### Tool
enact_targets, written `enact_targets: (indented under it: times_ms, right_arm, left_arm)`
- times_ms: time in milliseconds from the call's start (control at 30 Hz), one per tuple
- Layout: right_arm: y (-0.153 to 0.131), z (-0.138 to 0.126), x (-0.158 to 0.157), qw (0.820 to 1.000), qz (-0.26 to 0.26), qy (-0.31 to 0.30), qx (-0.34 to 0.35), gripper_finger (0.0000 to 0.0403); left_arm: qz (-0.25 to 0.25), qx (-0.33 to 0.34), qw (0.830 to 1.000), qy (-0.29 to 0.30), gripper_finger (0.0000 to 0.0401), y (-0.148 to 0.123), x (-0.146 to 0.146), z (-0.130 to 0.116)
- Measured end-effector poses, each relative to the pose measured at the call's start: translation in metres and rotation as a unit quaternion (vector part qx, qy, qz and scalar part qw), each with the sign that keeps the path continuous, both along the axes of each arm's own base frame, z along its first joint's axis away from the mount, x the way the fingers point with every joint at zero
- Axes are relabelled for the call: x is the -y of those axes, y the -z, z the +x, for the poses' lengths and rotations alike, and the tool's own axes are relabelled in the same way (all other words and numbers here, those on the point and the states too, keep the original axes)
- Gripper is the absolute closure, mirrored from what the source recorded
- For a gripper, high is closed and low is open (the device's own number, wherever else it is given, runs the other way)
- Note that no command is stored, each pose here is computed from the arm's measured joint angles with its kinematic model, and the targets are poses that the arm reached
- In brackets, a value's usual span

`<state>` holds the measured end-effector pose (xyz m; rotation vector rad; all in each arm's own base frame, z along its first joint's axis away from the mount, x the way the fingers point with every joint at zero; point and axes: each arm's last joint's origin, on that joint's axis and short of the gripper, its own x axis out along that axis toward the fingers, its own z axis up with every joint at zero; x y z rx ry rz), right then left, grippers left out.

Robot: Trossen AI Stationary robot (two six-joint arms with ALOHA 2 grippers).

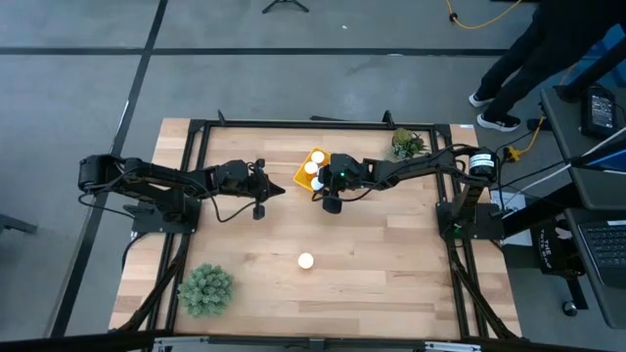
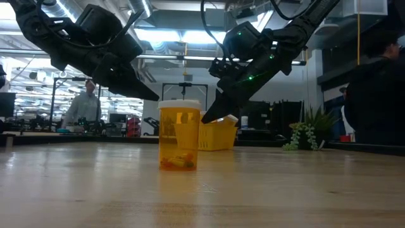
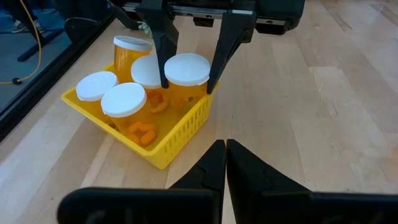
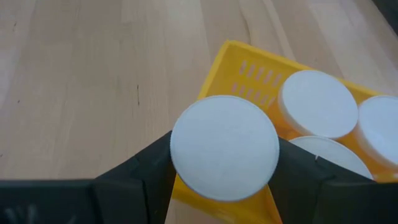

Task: Pick and place pill bottles into a basket
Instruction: Put the bottom pill bottle into the bin

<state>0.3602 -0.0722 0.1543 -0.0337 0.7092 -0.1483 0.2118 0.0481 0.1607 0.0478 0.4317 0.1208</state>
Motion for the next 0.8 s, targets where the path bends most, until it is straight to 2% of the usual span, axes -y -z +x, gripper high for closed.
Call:
enact_targets:
  times_ms: [800]
  right_arm:
    - [-0.0001,-0.0005,-0.0001,1.0,-0.003,-0.003,-0.003,0.0184]
  left_arm:
    - [0.0,0.0,1.0,0.0,0.0391,0.0,-0.0001,0.0]
